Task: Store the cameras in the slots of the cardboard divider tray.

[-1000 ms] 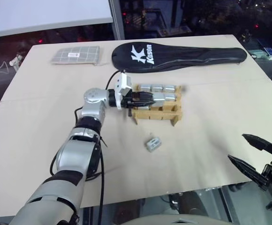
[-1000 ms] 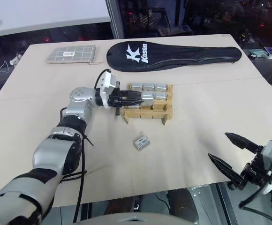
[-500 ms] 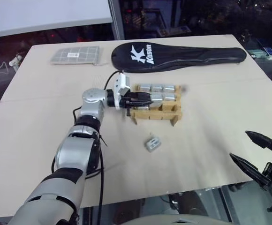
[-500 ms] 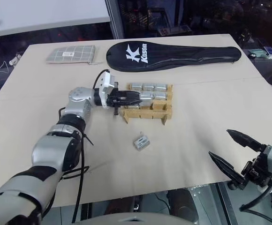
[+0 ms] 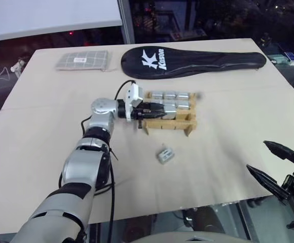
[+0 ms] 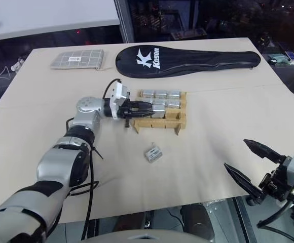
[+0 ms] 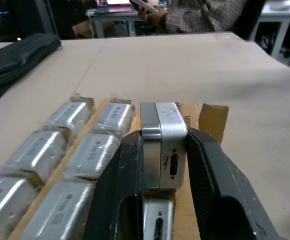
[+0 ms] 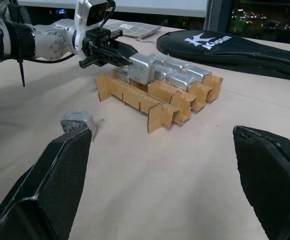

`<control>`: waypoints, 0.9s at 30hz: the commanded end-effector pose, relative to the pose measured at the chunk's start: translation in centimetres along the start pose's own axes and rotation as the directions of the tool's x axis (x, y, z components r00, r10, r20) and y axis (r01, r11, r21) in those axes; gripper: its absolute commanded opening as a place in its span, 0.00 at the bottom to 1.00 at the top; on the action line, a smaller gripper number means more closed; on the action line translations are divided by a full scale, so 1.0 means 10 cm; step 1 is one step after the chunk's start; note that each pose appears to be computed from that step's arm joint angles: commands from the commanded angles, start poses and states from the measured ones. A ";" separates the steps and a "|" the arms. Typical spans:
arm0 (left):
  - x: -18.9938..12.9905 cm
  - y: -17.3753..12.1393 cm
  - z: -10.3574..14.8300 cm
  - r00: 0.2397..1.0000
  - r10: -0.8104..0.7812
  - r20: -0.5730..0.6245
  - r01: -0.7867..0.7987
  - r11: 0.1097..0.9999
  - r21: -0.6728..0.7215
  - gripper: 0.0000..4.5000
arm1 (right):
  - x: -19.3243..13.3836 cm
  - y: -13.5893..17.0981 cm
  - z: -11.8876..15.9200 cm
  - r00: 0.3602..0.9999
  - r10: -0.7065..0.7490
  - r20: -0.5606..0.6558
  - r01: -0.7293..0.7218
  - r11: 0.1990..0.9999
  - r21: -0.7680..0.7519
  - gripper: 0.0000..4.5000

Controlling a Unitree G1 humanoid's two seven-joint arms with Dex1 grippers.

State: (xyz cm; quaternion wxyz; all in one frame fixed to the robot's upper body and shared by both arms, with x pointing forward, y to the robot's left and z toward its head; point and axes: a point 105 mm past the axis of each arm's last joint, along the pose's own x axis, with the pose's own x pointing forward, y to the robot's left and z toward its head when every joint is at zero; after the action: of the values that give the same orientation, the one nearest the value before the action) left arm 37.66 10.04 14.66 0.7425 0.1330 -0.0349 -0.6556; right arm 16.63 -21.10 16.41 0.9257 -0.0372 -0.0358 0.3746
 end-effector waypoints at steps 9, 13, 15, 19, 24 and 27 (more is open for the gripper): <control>0.01 0.07 -0.05 0.997 0.047 -0.066 -0.047 0.999 0.001 0.14 | 0.02 0.01 0.07 1.000 0.007 0.021 -0.006 0.999 -0.036 0.99; 0.02 0.10 -0.07 0.992 0.069 -0.102 -0.066 0.997 0.032 0.37 | 0.03 0.00 0.07 1.000 0.009 0.021 -0.008 0.999 -0.036 1.00; 0.03 0.09 -0.08 0.992 0.058 -0.112 -0.053 0.998 0.044 0.56 | 0.05 0.00 0.06 1.000 0.015 0.019 -0.014 0.999 -0.034 1.00; 0.04 0.13 -0.03 0.992 0.091 -0.088 -0.086 0.994 0.066 0.99 | 0.08 0.00 0.06 0.999 0.024 0.024 -0.024 0.999 -0.033 1.00; -0.02 0.13 0.12 0.999 0.047 -0.017 -0.046 0.998 0.049 0.99 | 0.10 0.00 0.06 0.999 0.038 0.019 -0.037 0.999 -0.031 1.00; -0.10 0.13 0.28 0.999 0.008 0.045 -0.010 0.999 0.047 0.99 | 0.12 0.03 0.05 0.998 0.056 0.007 -0.056 0.998 -0.034 1.00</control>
State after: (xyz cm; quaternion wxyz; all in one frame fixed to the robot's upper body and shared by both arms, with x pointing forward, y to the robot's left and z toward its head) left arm 38.02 10.43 14.58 0.7497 0.1354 -0.0207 -0.6474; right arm 17.35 -20.53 16.46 0.9202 -0.0408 -0.0388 0.3874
